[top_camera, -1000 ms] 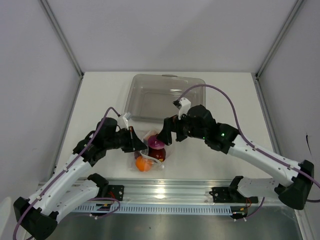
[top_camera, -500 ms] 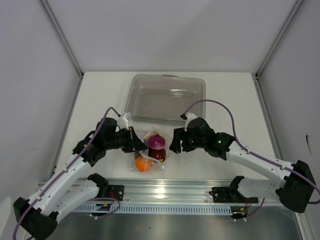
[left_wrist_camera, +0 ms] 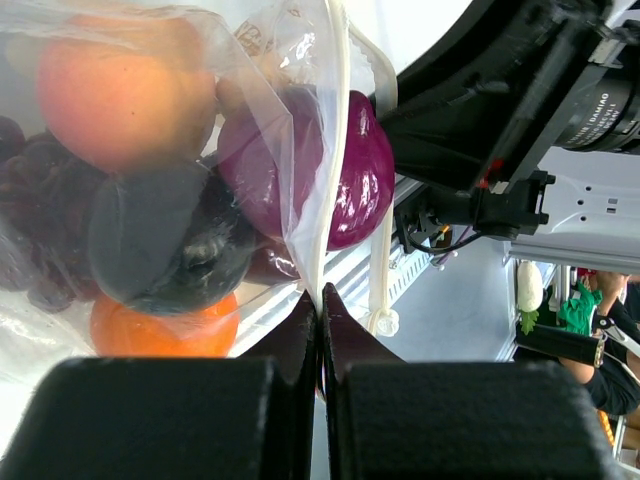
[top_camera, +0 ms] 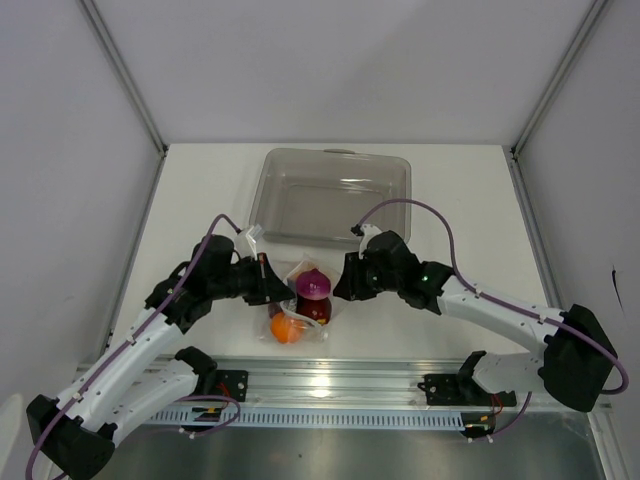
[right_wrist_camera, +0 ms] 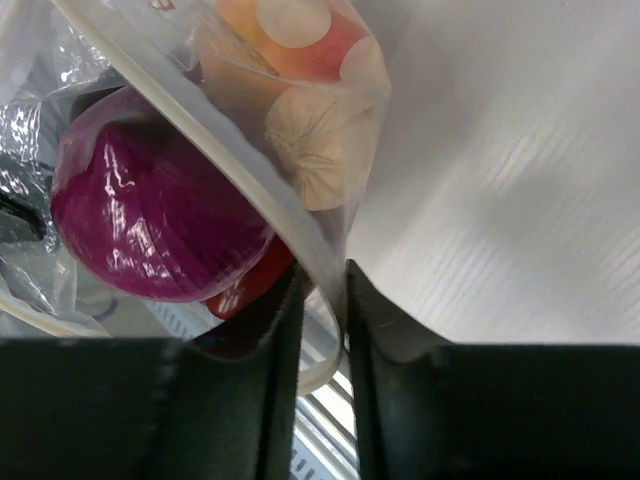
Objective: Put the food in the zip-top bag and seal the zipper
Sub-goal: Adjust the zipper food storage bag at the center of the board.
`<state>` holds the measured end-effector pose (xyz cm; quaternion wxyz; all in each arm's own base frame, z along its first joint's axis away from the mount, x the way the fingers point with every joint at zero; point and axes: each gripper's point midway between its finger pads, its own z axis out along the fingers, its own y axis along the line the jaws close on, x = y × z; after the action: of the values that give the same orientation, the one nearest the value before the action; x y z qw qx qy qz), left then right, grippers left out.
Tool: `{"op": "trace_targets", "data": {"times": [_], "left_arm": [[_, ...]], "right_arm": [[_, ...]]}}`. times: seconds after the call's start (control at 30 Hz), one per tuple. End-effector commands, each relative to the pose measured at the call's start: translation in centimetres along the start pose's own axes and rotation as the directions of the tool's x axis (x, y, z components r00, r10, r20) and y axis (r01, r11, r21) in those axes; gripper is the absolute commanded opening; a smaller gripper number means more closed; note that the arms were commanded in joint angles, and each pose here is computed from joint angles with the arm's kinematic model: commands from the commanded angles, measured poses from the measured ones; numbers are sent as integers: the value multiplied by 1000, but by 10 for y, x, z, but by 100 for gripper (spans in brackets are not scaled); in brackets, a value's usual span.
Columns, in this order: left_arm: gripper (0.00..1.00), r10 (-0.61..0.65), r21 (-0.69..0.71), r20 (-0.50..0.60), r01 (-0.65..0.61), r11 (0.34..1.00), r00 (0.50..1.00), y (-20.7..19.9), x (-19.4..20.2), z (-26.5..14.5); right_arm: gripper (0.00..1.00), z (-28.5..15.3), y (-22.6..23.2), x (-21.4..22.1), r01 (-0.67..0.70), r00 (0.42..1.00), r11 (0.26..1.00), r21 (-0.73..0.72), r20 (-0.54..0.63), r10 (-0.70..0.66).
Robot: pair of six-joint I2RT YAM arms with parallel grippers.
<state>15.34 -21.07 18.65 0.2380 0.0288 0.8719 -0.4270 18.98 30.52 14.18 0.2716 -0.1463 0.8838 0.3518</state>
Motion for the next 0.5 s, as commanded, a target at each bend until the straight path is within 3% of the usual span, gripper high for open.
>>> {"op": "trace_targets", "data": {"times": [0.0, 0.07, 0.23, 0.37, 0.47], "left_arm": [[1, 7, 37, 36, -8, 999, 999, -16, -11, -9], [0, 10, 36, 37, -11, 999, 999, -16, -12, -10], [0, 43, 49, 50, -45, 998, 998, -25, -18, -15], [1, 123, 146, 102, -137, 980, 987, -65, -32, -41], [1, 138, 201, 142, -165, 966, 980, -86, -36, -59]], "right_arm": [[22, 6, 10, -6, -14, 1000, 998, -53, 14, 15], [1, 5, 10, -5, -18, 1000, 998, -53, 9, 18], [0, -12, 16, -18, 52, 998, 998, -39, 41, -50], [0, -48, 36, -55, 130, 985, 991, -9, 118, -128], [0, -82, 68, -81, 165, 965, 984, -63, 216, -148]]}}
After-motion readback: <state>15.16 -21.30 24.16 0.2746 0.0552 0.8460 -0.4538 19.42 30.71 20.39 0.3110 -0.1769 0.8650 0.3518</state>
